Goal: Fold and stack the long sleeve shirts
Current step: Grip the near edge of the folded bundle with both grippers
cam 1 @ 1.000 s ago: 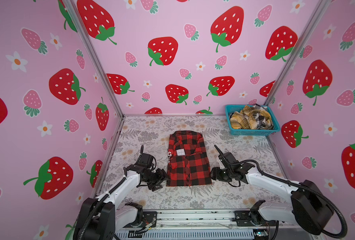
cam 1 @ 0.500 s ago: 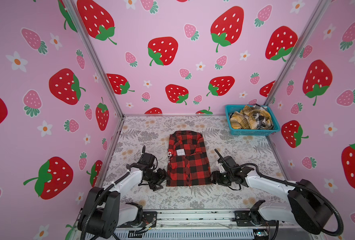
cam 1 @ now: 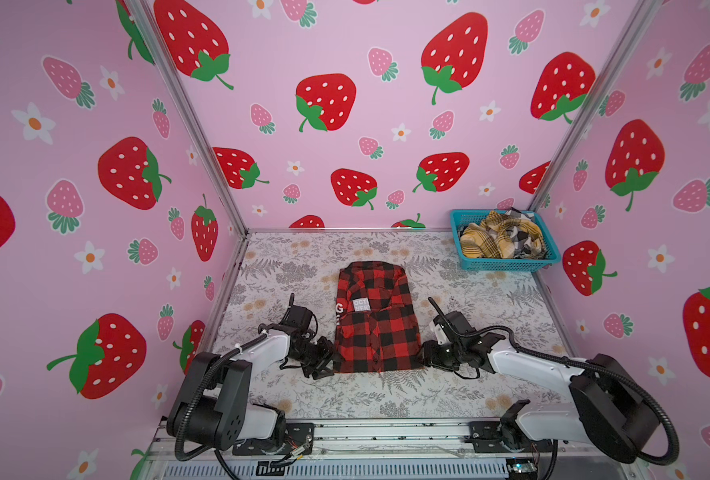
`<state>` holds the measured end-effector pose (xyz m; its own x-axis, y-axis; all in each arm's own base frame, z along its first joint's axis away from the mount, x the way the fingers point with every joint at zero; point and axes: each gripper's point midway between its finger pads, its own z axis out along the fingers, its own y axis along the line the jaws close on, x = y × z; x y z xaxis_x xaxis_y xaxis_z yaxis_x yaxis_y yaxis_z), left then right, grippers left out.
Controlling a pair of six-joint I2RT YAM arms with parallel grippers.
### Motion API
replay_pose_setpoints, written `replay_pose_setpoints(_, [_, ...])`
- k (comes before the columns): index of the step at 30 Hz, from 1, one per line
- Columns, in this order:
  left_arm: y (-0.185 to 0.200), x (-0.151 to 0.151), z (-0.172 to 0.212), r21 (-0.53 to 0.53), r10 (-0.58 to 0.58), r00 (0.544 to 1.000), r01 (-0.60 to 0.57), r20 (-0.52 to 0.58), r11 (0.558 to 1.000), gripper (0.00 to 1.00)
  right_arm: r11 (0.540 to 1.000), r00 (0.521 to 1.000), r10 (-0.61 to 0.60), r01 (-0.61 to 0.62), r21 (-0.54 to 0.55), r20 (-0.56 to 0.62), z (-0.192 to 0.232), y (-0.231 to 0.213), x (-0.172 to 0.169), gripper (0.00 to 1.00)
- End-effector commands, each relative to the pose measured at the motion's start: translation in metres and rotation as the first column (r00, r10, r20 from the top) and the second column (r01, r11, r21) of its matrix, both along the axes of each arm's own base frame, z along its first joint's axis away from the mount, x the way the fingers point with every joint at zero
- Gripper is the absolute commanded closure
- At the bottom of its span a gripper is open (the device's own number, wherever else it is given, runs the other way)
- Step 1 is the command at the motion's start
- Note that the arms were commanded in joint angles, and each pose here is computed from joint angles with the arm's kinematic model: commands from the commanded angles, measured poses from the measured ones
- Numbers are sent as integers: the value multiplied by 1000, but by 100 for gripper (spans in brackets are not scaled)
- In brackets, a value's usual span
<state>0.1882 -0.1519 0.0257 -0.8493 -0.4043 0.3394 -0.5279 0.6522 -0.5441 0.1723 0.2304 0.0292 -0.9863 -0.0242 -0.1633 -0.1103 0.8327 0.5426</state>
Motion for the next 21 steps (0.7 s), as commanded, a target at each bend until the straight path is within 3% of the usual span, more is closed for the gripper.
replay_pose_setpoints(1, [9,-6,-12,52,11,1000,-9,-24,999,49,999,998,-17,15,-39,-53,-15,-10,-10,48])
replay_pose_setpoints(11, [18,-8,-6,109,-5,1000,5,-1,994,45,999,997,-25,23,-24,-69,-20,-11,-15,56])
replay_pose_setpoints(21, [17,-7,-10,104,-15,1000,15,-5,995,46,999,997,-31,29,-21,-73,-22,-10,-15,57])
